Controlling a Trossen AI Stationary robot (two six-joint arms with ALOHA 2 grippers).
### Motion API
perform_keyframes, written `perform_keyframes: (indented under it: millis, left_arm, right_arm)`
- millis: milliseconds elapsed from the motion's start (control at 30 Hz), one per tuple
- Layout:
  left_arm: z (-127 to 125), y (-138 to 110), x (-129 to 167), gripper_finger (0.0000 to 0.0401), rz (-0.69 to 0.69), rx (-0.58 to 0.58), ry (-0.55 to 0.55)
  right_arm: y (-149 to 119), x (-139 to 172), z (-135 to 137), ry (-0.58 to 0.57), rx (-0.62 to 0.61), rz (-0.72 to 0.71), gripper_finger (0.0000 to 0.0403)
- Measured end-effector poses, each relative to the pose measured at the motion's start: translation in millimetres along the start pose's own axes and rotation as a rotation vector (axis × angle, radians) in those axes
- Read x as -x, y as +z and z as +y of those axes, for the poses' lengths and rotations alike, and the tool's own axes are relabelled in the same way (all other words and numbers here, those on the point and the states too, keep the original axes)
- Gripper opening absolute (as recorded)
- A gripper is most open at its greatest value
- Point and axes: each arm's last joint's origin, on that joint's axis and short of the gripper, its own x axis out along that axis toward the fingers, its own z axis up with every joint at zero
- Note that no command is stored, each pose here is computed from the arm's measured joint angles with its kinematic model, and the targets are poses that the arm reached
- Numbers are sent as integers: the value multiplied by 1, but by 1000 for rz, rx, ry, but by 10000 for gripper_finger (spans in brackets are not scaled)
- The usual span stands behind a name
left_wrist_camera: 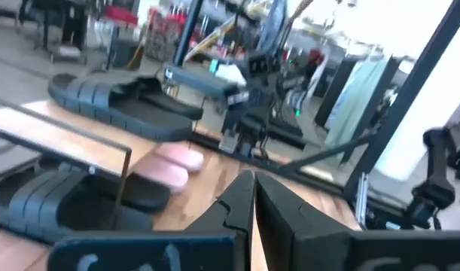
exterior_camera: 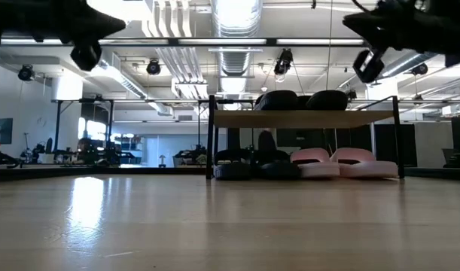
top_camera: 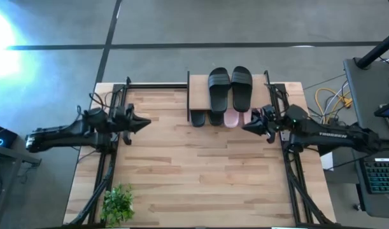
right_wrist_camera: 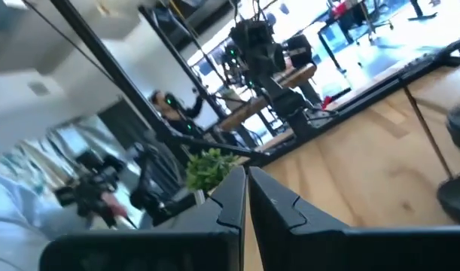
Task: Pick and place slides into the shelf
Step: Return to Home Position
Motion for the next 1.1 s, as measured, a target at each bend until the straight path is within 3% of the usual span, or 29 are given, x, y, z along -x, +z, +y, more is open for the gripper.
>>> perform_keyframes:
  millis: [100,300,400,667,933,1033,1100]
  left_arm:
    - [5,-15,2,0,-67,-13,-21]
    - [15,-46,8,0,-44,21,-44]
    - [20,-61,10,0,-31,94,-63]
    - [26,-83,14,0,-42,126,-94]
    - [30,-92,8,0,66,122,-55]
    - [31,-95,6,0,103,208,-38]
    - [31,-97,5,0,119,207,-31]
  right_arm:
    - [-17,11,-6,22,-48,-37,13]
    - [-46,28,-17,62,-69,-107,13]
    - [-46,29,-13,44,-62,-125,13]
    - [-55,26,1,94,-48,-108,13]
    - [-72,20,10,-110,14,-142,13]
    - [-76,19,14,-52,11,-92,13]
    - [-76,20,17,29,8,-61,13]
